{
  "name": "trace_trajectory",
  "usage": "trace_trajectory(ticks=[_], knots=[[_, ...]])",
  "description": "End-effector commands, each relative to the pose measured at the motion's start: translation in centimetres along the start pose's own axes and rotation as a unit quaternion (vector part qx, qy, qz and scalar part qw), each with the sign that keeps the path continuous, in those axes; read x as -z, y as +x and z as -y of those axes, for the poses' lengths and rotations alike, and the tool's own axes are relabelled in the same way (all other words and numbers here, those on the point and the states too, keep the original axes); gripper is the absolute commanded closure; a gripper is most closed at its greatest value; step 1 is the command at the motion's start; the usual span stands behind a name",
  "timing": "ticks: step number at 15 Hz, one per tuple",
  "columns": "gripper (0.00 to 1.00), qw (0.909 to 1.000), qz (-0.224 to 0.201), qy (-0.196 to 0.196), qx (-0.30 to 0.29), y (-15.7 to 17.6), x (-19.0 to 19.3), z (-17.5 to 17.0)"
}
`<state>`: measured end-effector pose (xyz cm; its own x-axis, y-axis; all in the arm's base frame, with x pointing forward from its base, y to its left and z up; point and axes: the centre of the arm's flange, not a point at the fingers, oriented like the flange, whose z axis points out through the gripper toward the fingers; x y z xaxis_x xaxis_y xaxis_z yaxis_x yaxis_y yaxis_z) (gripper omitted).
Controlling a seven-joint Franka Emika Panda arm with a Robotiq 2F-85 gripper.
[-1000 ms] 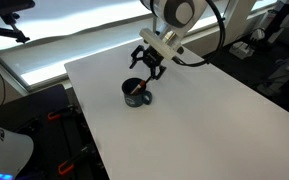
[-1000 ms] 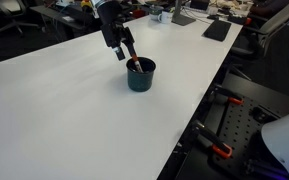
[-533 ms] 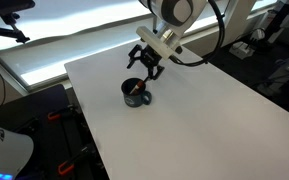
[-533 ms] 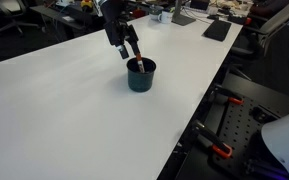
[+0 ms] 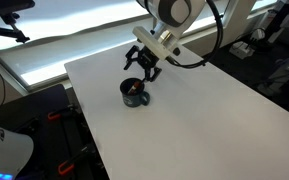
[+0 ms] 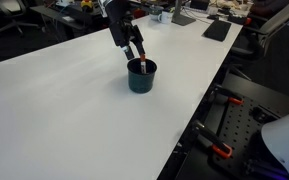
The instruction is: Move the marker to the table
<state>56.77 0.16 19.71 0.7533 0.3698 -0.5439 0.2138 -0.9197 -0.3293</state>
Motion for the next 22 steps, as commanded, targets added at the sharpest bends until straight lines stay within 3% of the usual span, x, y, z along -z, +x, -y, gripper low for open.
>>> trace_trajectory(ticks=[1, 4, 8, 10, 11, 13, 22], knots=[[0.32, 0.9999, -0.008, 0.004, -0.009, -0.89, -0.38, 0.52], [0.59, 0.9999, -0.009, 0.004, -0.010, -0.86, -0.32, 0.47], [0.53, 0.9999, -0.009, 0.005, -0.011, -0.86, -0.28, 0.34], [0.78, 0.9999, -0.009, 0.006, -0.011, -0.87, -0.30, 0.29], [0.81, 0.9999, -0.009, 0.006, -0.011, -0.85, -0.30, 0.27], [0.97, 0.9999, -0.009, 0.006, -0.011, -0.83, -0.30, 0.22], [0.98, 0.9999, -0.007, 0.007, -0.006, -0.81, -0.33, 0.16]])
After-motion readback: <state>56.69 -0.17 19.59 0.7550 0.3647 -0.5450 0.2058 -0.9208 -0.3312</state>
